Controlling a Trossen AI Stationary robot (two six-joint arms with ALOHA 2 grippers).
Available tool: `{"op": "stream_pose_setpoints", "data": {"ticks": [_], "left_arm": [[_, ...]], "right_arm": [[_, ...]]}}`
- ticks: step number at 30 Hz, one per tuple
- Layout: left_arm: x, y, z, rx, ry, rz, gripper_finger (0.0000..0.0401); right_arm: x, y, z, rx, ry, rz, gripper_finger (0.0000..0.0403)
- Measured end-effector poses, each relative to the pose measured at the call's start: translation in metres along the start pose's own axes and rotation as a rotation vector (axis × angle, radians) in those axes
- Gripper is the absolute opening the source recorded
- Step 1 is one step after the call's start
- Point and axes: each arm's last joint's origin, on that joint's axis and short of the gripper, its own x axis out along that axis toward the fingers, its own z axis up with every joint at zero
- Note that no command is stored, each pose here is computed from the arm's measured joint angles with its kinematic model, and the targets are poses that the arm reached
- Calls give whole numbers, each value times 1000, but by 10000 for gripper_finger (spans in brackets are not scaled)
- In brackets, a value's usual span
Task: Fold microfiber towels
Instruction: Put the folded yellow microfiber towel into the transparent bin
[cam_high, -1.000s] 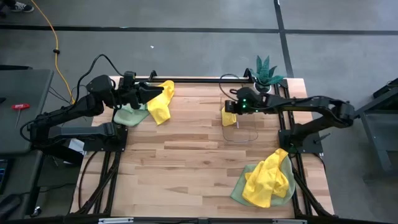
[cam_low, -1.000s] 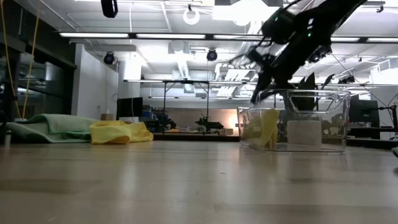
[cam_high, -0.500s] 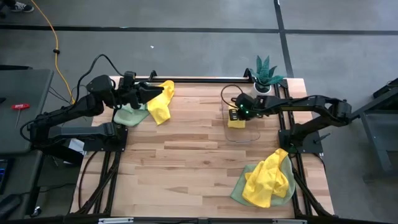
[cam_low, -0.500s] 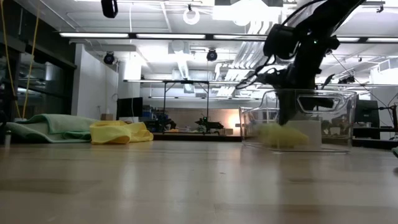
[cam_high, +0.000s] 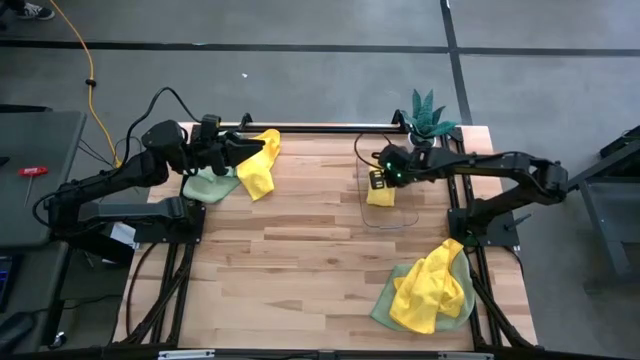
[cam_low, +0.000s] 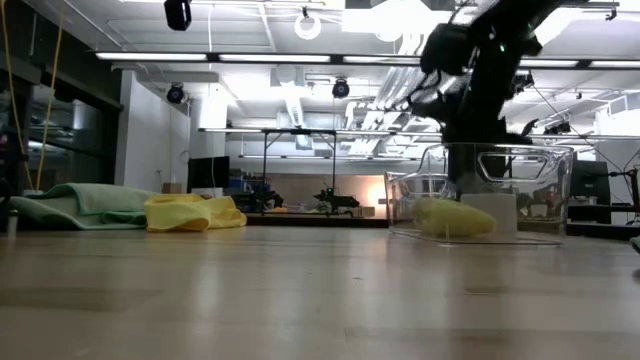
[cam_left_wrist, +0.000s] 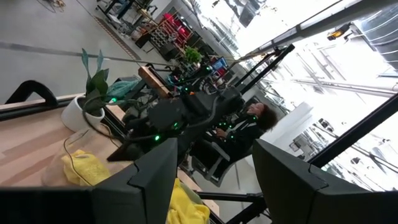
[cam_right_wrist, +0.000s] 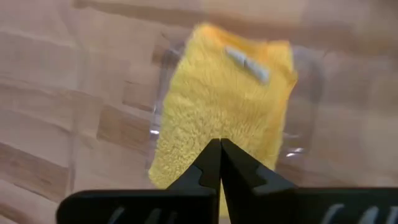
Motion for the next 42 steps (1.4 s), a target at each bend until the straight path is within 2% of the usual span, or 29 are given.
{"op": "stream_pose_setpoints", "data": {"ticks": [2, 6, 8, 13, 17, 19, 21, 29, 42], "left_arm": [[0, 0, 0, 0, 0, 0, 197], [0, 0, 0, 0, 0, 0, 197], [0, 0, 0, 0, 1, 0, 197], [0, 0, 0, -8, 1, -1, 197], [0, 0, 0, -9, 2, -1, 197], [0, 0, 0, -9, 2, -1, 197], [0, 0, 0, -9, 2, -1, 197], [0, 0, 0, -9, 1, -1, 197], [0, 0, 0, -8, 1, 1, 197]], "right_arm": [[-8, 3, 7, -57, 18, -47, 0], [-3, 1, 18, -196, 160, -134, 0], [6, 4, 21, -362, 213, -123, 0], [25, 14, 13, -877, 354, -96, 0], [42, 13, 7, -1085, 475, -184, 0], [49, 12, 7, -1113, 505, -238, 0], [55, 13, 7, -1134, 519, -246, 0], [67, 18, 10, -1251, 460, -275, 0], [73, 36, 12, -1311, 310, -153, 0]]}}
